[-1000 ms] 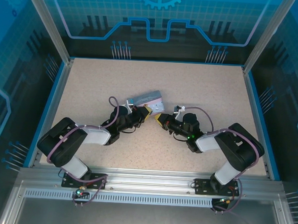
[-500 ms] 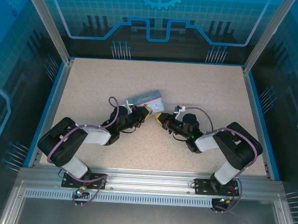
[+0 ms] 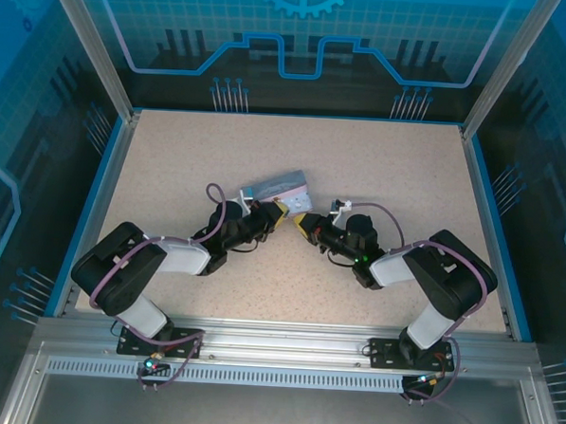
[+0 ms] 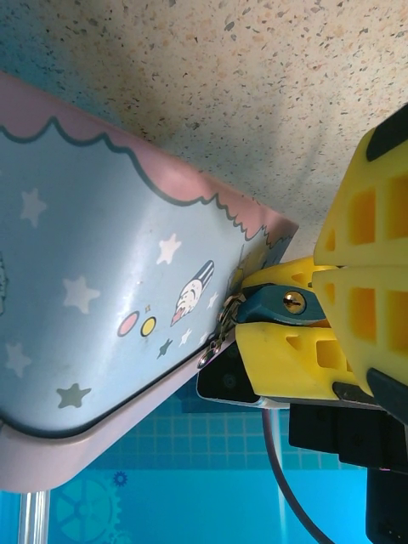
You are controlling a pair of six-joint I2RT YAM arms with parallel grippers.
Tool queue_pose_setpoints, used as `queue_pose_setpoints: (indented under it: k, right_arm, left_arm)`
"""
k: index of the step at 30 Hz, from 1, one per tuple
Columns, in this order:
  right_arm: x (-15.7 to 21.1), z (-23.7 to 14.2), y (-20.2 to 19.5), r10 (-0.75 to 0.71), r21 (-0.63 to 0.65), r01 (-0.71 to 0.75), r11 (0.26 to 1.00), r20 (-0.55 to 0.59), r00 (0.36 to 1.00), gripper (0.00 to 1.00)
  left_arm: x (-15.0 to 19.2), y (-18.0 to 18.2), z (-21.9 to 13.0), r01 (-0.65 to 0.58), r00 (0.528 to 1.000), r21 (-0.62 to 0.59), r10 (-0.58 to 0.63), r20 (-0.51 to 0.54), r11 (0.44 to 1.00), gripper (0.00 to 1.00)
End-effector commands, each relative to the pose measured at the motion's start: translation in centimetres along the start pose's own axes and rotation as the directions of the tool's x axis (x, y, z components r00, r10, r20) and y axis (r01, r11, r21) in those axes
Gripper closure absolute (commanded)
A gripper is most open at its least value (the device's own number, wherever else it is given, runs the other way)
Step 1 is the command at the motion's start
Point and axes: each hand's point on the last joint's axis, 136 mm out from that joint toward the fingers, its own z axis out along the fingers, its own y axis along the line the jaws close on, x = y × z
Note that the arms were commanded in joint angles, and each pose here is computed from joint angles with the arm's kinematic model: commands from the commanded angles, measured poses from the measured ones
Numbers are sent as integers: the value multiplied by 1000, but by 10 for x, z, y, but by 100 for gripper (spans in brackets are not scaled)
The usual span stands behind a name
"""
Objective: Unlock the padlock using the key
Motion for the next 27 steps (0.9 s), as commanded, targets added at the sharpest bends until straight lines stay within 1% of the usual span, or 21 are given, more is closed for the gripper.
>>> queue_pose_setpoints:
  k: [1, 13, 27]
  right_arm:
    - [-7, 3, 17, -19, -42, 20, 999, 26, 999, 100]
    - [-7, -4, 22, -45, -32, 46, 998, 35, 998, 100]
    - [-8, 5, 18, -34, -31, 35, 999, 23, 999, 100]
  left_arm:
    - [-2, -11, -1, -14, 1000, 54, 13, 14, 998, 100]
    - [-1, -9, 0, -18, 1000, 46, 18, 14, 999, 100]
    - [-1, -13, 1, -18, 1000, 54, 18, 13, 998, 100]
